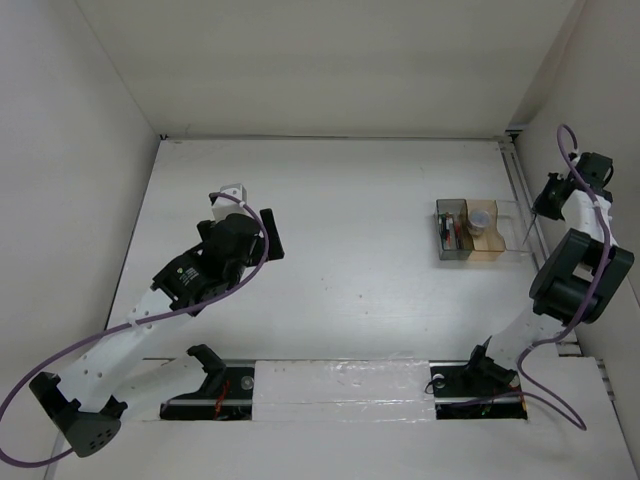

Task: Sort the stationery into containers
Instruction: Place the scissors in the storage box.

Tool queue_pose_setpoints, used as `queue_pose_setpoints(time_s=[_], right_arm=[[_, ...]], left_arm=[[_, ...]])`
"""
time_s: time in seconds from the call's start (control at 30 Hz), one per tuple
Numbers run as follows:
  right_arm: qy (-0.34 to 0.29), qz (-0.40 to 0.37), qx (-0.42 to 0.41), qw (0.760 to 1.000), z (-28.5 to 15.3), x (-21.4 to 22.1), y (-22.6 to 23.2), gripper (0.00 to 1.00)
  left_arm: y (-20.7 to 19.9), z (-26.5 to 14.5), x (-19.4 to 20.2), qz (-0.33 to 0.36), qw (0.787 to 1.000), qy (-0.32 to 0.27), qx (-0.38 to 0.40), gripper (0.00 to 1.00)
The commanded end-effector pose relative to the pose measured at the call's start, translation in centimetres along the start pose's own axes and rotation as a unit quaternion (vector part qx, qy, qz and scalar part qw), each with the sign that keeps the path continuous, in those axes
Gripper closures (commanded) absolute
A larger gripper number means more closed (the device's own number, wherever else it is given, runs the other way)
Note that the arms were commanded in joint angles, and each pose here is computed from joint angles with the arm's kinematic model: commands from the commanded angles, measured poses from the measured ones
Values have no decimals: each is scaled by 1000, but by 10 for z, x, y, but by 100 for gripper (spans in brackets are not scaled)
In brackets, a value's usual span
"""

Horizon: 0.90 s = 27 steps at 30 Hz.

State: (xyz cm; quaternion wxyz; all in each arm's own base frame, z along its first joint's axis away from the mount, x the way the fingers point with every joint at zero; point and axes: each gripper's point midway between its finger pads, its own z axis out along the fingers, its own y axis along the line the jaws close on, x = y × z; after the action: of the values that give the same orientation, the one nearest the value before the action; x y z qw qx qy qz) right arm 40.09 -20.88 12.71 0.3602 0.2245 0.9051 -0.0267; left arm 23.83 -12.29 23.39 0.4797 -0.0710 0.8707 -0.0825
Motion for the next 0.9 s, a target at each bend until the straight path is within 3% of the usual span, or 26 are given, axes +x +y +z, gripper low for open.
queue_pose_setpoints(time_s=[0.0, 0.53, 0.87], right_arm=[[-54, 18, -36, 998, -12, -32, 18, 100], [-70, 63, -50, 994, -25, -35, 28, 100], [-48, 57, -49, 996, -3, -15, 34, 100]], left_arm=[[-1, 0, -2, 2, 1000, -5, 4, 0], [0, -4, -5, -3, 1000, -11, 8, 0], [-4, -4, -5, 0, 1000, -9, 18, 0]])
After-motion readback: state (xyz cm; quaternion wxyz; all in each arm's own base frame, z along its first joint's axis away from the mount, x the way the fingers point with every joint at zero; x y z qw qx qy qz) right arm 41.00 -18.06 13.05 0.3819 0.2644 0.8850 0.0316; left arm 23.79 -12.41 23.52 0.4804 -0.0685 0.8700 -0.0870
